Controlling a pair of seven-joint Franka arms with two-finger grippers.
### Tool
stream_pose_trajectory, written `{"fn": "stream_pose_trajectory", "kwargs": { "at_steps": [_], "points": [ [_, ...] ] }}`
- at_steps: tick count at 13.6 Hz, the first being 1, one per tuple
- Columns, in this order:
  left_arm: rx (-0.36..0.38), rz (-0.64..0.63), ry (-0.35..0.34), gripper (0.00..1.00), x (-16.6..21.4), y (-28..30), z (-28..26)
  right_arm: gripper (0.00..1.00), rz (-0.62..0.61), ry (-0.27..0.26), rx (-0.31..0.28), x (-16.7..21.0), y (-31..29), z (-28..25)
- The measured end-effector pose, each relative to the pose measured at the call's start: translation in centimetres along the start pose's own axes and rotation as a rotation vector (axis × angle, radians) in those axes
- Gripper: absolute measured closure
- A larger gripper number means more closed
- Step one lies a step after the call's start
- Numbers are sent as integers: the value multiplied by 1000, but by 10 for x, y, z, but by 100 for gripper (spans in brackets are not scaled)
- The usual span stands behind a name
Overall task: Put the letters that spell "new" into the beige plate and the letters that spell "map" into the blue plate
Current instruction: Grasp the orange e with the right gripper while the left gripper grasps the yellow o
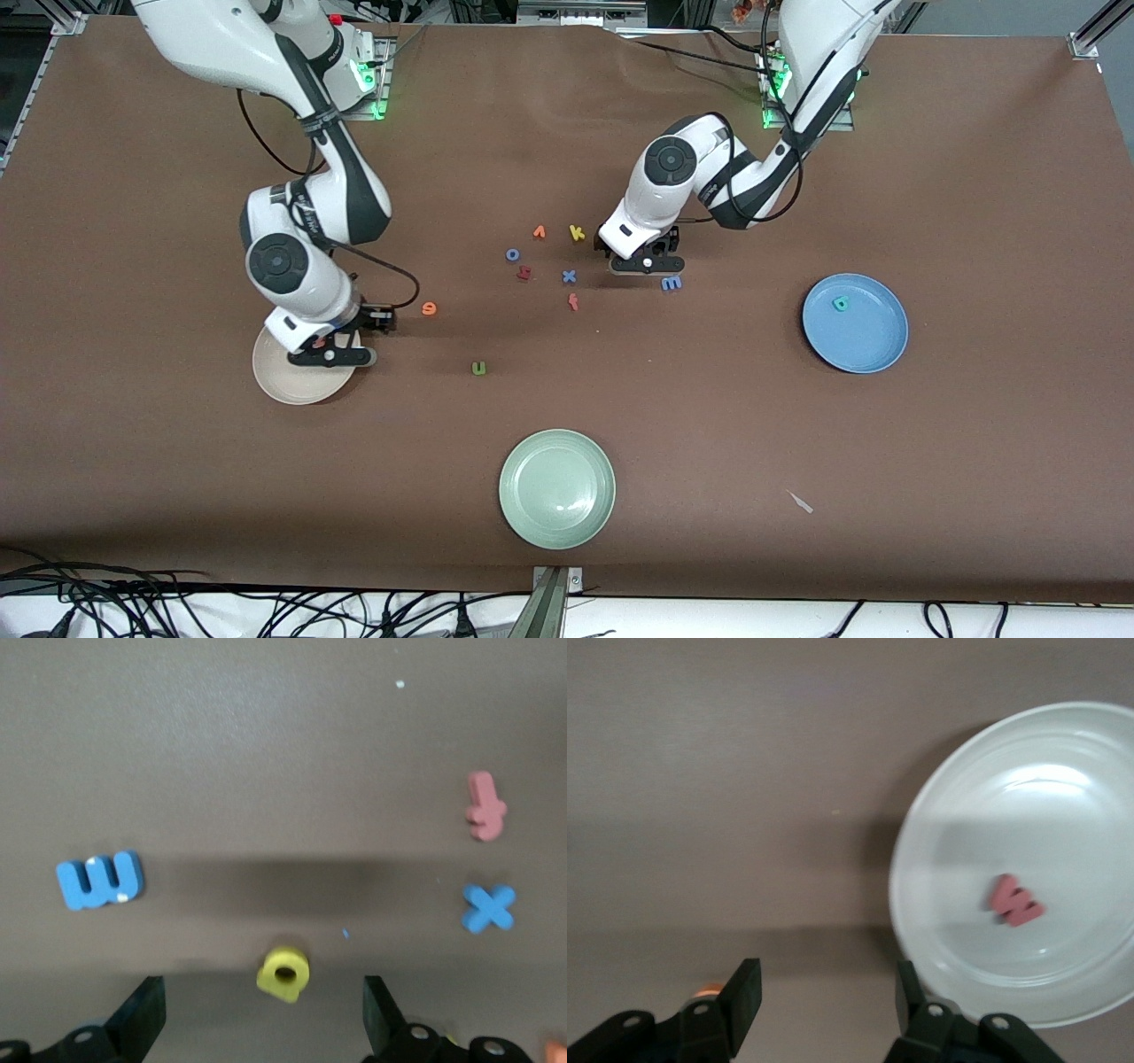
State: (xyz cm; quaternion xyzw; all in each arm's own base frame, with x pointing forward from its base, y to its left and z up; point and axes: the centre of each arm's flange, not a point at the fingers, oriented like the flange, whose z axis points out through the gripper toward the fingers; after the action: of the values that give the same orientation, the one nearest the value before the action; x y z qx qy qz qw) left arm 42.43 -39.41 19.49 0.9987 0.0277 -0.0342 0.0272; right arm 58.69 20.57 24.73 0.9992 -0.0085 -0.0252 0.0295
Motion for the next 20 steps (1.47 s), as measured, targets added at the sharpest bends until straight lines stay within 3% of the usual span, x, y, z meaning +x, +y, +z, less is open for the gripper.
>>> {"fn": "stream_pose_trajectory", "kwargs": {
  "at_steps": [4,6,11,19,20],
  "points": [
    [10,-28,1,15,3,7,16,30,78,21,11,-18,-47,3],
    [12,-28,-3,28,2,8,18,30,98,25,12,-27,-64,12],
    [21,-28,-11,41,-5,12,21,30,105,37,19,-46,-55,47],
    [36,-40,-22,59,-7,12,25,30,122,53,31,-57,-59,58],
    [37,-42,-21,66,-7,12,24,31,122,58,34,-58,-58,61]
  ]
}}
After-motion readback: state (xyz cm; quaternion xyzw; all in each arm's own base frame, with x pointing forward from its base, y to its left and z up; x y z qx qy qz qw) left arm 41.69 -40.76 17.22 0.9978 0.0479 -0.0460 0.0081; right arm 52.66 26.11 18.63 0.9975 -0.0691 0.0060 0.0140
